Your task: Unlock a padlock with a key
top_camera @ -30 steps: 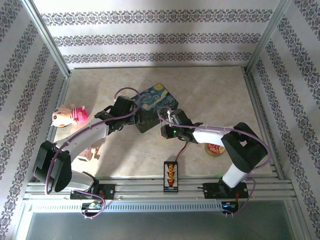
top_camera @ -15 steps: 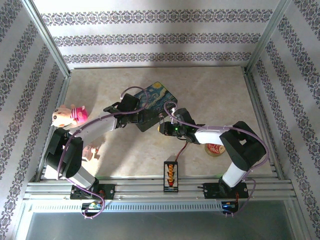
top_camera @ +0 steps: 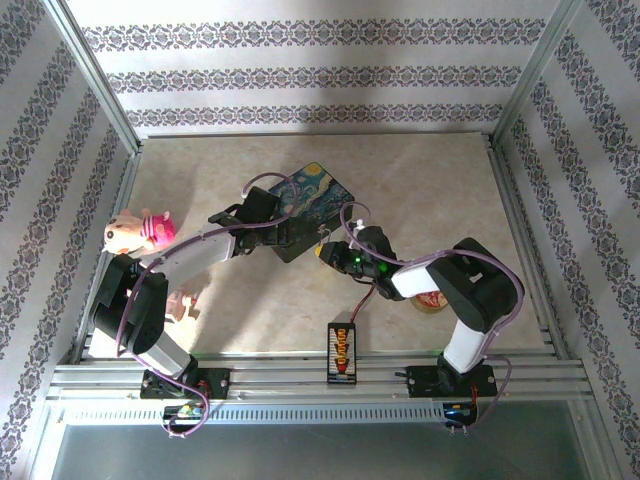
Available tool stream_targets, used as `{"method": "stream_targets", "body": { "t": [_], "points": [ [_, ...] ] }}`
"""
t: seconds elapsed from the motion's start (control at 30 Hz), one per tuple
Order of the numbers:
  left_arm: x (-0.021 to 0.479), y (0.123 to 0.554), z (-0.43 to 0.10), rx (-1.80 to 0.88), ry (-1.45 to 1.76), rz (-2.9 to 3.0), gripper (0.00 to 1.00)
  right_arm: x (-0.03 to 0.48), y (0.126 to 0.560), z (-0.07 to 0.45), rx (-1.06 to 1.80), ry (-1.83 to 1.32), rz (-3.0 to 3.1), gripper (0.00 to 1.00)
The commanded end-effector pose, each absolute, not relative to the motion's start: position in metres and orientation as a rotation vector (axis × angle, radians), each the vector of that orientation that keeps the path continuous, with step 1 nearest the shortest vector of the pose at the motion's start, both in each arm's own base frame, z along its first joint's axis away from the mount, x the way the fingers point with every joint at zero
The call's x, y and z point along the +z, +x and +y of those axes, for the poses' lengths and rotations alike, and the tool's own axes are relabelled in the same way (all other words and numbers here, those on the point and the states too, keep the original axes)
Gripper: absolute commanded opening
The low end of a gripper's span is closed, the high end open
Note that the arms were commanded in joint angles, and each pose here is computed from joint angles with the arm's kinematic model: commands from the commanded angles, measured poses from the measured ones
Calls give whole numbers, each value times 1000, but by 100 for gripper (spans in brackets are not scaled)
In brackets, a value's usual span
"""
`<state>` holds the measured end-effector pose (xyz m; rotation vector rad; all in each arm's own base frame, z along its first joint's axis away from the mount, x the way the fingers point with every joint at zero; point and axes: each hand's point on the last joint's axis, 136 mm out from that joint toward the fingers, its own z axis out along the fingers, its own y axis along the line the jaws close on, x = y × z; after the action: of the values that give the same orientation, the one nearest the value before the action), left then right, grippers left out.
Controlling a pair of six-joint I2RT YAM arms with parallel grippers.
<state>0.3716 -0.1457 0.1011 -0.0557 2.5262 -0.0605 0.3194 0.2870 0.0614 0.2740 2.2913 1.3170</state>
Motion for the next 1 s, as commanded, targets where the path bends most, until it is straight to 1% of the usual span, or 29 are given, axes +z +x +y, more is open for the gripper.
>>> {"method": "stream_targets", "body": {
  "t": [0.0, 0.23, 0.5, 0.97],
  "points": [
    [76, 356, -129, 49, -53, 2605, 95, 85, 342, 279, 1389, 373, 2100, 0],
    [74, 354, -130, 33, -56, 2612, 92, 83, 346, 272, 1388, 428, 2036, 0],
    [71, 353, -131, 19, -61, 2617, 92, 90, 355, 266, 1388, 483, 1955, 0],
    [71, 352, -132, 4, -71, 2612, 90, 80, 363, 256, 1337, 572, 1904, 0]
  ]
}}
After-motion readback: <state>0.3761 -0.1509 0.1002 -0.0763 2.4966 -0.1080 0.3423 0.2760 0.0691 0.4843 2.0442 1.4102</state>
